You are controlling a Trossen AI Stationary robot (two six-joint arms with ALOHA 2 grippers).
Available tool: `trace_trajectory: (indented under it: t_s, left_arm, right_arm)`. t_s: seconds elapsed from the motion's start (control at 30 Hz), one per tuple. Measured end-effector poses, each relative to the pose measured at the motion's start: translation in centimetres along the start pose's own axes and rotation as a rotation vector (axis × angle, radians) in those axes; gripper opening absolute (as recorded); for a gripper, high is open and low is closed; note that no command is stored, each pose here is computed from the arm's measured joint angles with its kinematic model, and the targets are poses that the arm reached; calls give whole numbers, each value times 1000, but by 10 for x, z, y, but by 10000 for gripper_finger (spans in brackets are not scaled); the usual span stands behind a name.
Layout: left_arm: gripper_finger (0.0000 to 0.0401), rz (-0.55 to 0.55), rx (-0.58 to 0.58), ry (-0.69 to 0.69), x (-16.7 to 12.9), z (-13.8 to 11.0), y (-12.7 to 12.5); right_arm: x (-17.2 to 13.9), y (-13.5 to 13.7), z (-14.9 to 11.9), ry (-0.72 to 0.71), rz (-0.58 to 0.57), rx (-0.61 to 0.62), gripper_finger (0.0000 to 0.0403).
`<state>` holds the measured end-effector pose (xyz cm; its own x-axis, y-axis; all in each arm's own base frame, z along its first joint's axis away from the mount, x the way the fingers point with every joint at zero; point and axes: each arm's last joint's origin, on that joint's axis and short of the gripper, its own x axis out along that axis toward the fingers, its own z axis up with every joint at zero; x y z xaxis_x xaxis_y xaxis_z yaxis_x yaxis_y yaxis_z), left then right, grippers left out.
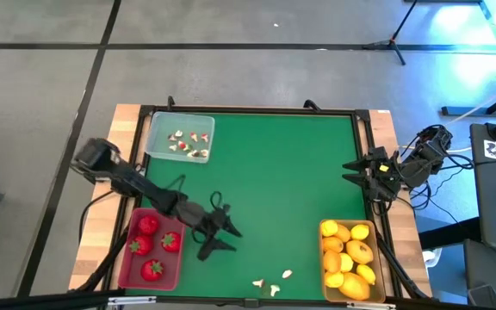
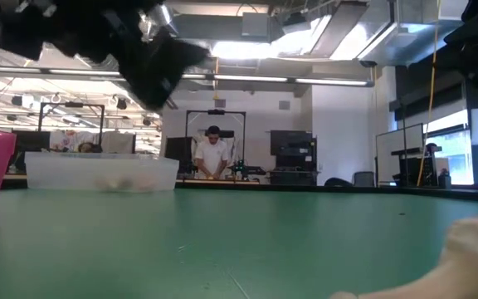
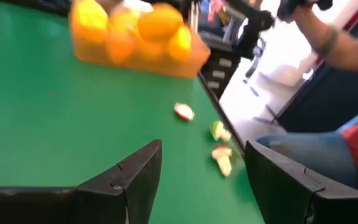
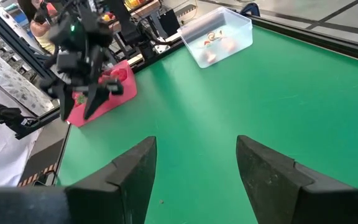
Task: Sort produce into baskets
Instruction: Put the brown mushroom into the white bin
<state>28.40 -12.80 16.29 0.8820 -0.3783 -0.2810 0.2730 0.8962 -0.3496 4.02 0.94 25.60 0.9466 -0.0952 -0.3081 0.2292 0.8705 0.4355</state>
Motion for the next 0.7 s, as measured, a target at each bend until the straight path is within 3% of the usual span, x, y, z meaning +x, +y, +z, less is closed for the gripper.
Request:
trace_trajectory:
  t_s: [0.27, 0.7]
  left_arm:
    - [223, -14, 85, 68, 53, -17, -6]
    - [223, -59, 108, 119, 93, -29, -12]
  right_arm:
    - [0, 0, 0, 0, 0, 12, 221]
    - [0, 0, 0, 6, -2, 8, 221]
